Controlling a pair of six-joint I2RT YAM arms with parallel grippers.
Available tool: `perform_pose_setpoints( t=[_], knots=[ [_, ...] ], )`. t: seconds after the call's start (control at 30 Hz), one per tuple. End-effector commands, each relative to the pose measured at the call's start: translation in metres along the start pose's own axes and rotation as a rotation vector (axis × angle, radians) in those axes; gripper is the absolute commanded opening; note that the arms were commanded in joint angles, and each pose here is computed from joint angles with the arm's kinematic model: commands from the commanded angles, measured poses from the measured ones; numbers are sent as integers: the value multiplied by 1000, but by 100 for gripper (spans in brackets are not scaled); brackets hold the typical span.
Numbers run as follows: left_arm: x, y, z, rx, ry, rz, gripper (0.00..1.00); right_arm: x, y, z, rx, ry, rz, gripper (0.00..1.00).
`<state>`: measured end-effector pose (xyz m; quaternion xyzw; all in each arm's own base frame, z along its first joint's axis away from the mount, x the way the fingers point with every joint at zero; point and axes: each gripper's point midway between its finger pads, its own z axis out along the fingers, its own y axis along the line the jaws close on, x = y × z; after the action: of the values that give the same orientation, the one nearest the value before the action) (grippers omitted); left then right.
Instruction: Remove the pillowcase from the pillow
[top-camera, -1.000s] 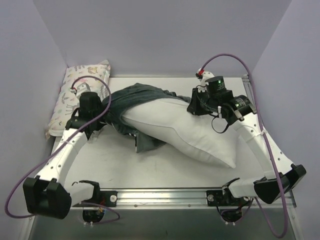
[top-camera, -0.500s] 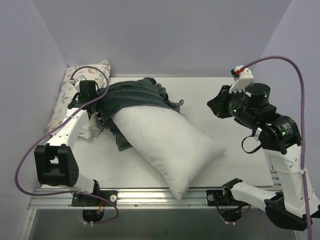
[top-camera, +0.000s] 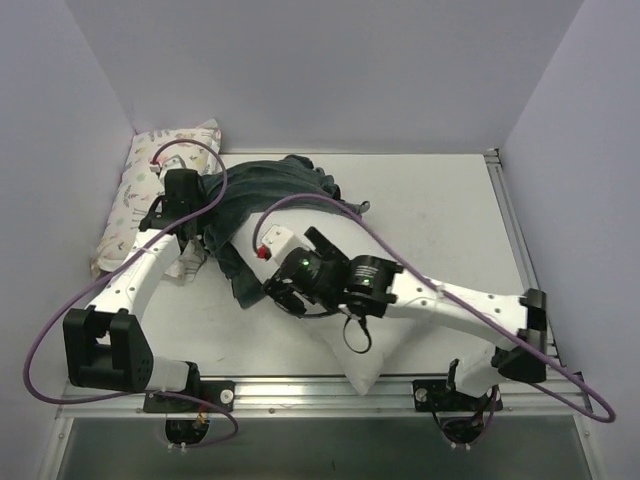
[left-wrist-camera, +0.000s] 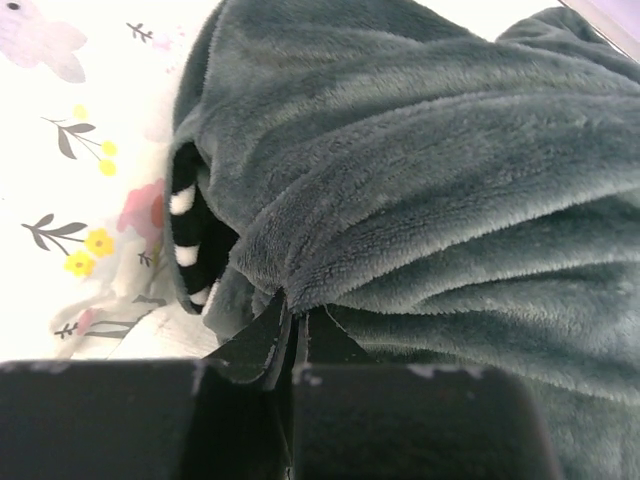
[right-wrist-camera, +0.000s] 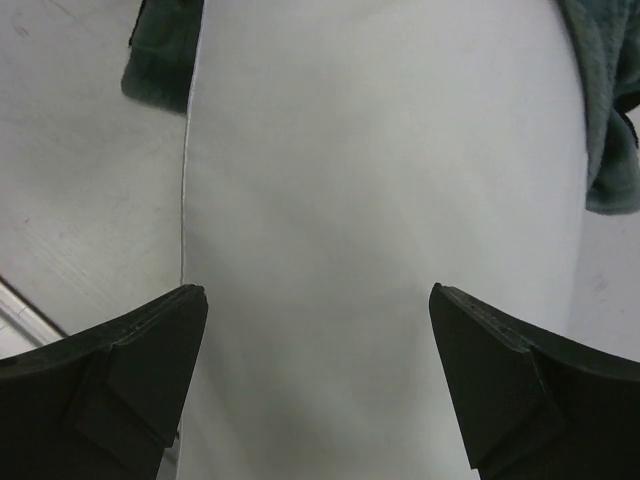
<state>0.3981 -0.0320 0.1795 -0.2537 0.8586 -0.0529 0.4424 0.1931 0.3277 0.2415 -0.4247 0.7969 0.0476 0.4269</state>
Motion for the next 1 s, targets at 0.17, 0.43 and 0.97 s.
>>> perform_pose_setpoints(
  t=[0.17, 0.43, 0.97],
  knots=[
    [-15, -33, -20, 127, -42, 25, 0, 52, -12, 90, 229, 233, -155, 99],
    [-36, -36, -21, 117, -84, 15, 0, 75, -59, 54, 297, 281, -1, 0],
    [-81, -32, 51, 48, -177, -9, 0, 60, -133, -85, 293, 19, 368, 0]
  ],
)
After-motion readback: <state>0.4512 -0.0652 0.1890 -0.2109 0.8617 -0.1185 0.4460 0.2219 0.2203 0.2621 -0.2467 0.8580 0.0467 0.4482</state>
